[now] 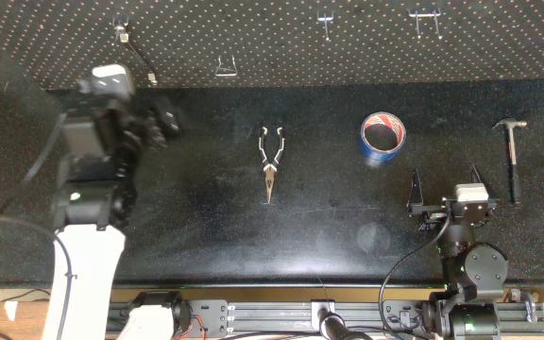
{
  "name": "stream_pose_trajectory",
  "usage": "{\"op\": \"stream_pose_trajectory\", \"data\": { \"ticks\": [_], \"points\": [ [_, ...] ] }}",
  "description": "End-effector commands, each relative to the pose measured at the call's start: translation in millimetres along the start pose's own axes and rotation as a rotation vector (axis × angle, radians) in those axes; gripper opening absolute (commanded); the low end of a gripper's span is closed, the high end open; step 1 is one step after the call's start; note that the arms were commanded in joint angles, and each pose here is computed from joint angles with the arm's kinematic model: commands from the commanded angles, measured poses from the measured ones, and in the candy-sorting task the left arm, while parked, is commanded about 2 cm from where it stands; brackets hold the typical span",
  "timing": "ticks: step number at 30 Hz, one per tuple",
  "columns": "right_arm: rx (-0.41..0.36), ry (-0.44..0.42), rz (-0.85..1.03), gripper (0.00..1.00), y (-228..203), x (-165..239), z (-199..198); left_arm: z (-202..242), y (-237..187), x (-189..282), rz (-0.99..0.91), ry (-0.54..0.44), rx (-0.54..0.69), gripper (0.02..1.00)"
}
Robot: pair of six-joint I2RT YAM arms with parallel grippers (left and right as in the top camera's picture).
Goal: Place Tools Onto Pegboard
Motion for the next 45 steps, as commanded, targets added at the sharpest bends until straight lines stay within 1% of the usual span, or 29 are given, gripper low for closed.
{"op": "stream_pose_trajectory", "data": {
  "ticks": [1, 5, 7, 9, 13, 15, 18, 19, 20, 24, 27, 29, 32, 40, 45],
  "points": [
    [0.013, 0.016, -0.004, 0.976, -1, 0, 3, -47, -61, 2, 0.242, -0.010, 0.132, 0.998],
    [0.013, 0.016, -0.003, 0.976, -1, 0, 3, -90, -113, 6, 0.435, -0.004, 0.163, 0.998],
    [0.013, 0.016, -0.003, 0.976, -1, 0, 3, -111, -132, 1, 0.513, 0.003, 0.086, 0.998],
    [0.013, 0.016, -0.003, 0.974, -1, 0, 3, -121, -142, -7, 0.561, 0.033, 0.036, 0.998],
    [0.013, 0.016, -0.003, 0.976, -1, 0, 3, -139, -148, -29, 0.656, 0.103, -0.035, 0.998],
    [0.013, 0.016, -0.004, 0.976, -1, 0, 3, -150, -144, -40, 0.672, 0.087, -0.101, 0.998],
    [0.013, 0.016, -0.003, 0.976, -1, 0, 3, -165, -139, -59, 0.682, 0.038, -0.243, 0.998],
    [0.013, 0.016, -0.003, 0.976, -1, 0, 3, -170, -139, -66, 0.685, 0.029, -0.275, 0.998],
    [0.013, 0.016, -0.004, 0.976, -1, 0, 3, -173, -139, -72, 0.686, 0.036, -0.283, 0.998],
    [0.013, 0.016, -0.004, 0.976, -1, 0, 3, -176, -146, -90, 0.737, 0.030, -0.259, 0.996],
    [0.013, 0.016, -0.003, 0.976, -1, 0, 3, -171, -149, -99, 0.769, 0.029, -0.228, 0.996],
    [0.013, 0.016, -0.003, 0.976, -1, 0, 3, -167, -148, -103, 0.768, 0.035, -0.216, 0.996],
    [0.013, 0.016, -0.003, 0.976, -1, 0, 3, -161, -145, -108, 0.768, 0.065, -0.156, 0.996],
    [0.013, 0.016, -0.003, 0.976, -1, 0, 3, -161, -161, -121, 0.815, 0.060, -0.145, 0.996],
    [0.013, 0.016, -0.003, 0.976, -1, 0, 3, -161, -163, -122, 0.823, 0.059, -0.144, 0.996]
  ]
}}
Point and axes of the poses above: each gripper's point midway between its finger pads, its own x axis back along the fingers, its own z axis along the line the jaws close on, y = z × x, the point moved 4 cm from there along x, back along the fingers, and after that the axes turned 3 degrees about x, right-handed, at the moved point
